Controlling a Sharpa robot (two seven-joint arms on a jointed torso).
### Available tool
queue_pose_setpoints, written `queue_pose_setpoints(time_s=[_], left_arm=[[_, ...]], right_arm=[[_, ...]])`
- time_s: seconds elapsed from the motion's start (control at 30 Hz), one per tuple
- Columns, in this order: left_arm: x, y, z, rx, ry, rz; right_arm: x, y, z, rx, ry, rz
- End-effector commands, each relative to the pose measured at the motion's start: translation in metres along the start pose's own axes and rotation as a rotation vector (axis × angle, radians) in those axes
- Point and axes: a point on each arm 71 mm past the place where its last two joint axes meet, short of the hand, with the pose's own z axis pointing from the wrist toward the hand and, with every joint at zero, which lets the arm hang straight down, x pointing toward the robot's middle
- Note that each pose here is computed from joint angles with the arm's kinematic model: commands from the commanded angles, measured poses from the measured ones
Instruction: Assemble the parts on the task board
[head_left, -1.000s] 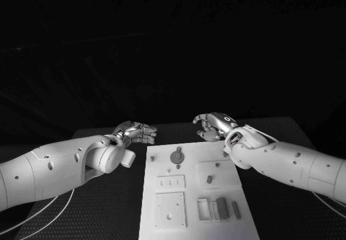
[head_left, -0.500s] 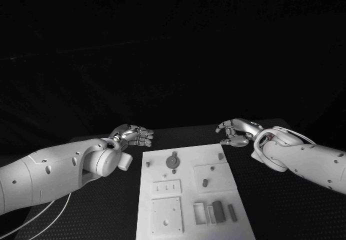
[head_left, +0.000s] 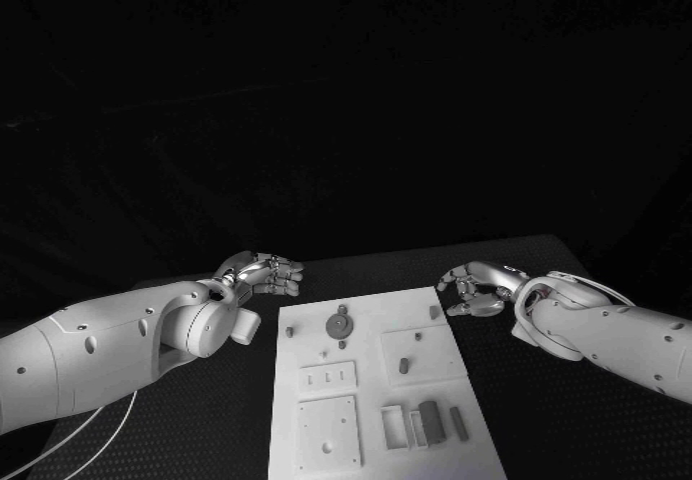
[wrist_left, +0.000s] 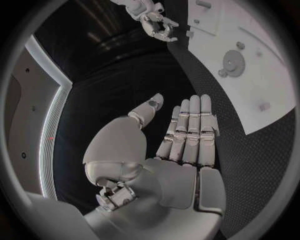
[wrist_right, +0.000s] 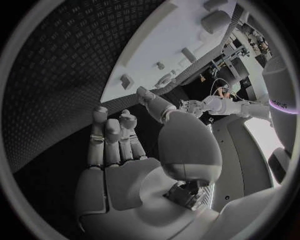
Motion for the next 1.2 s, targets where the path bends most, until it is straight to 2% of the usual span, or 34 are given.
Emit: queue_pose_setpoints(time_s=[0.03,0.27,0.67,0.93,1.2], left_arm=[[0.0043,-0.0014,0.0003,0.013,0.021,-0.005],[0.0049,-0.0008,0.0002,0.011,0.023,-0.006],[0.0041,-0.0001,-0.0001,0.009,0.022,-0.006],[0.0033,0.0002,-0.0002,0.007,0.021,-0.006],[0.0045,0.0005,0.0002,0.005,0.026,-0.007]], right_arm=[[0.007,0.002,0.002,-0.025,0.013,0.011],[0.021,-0.002,0.004,-0.013,0.034,0.017],[0.037,-0.002,0.01,-0.01,0.032,-0.001],[0.044,-0.002,0.013,-0.013,0.037,-0.015],[0.043,-0.002,0.014,-0.001,0.018,-0.005]])
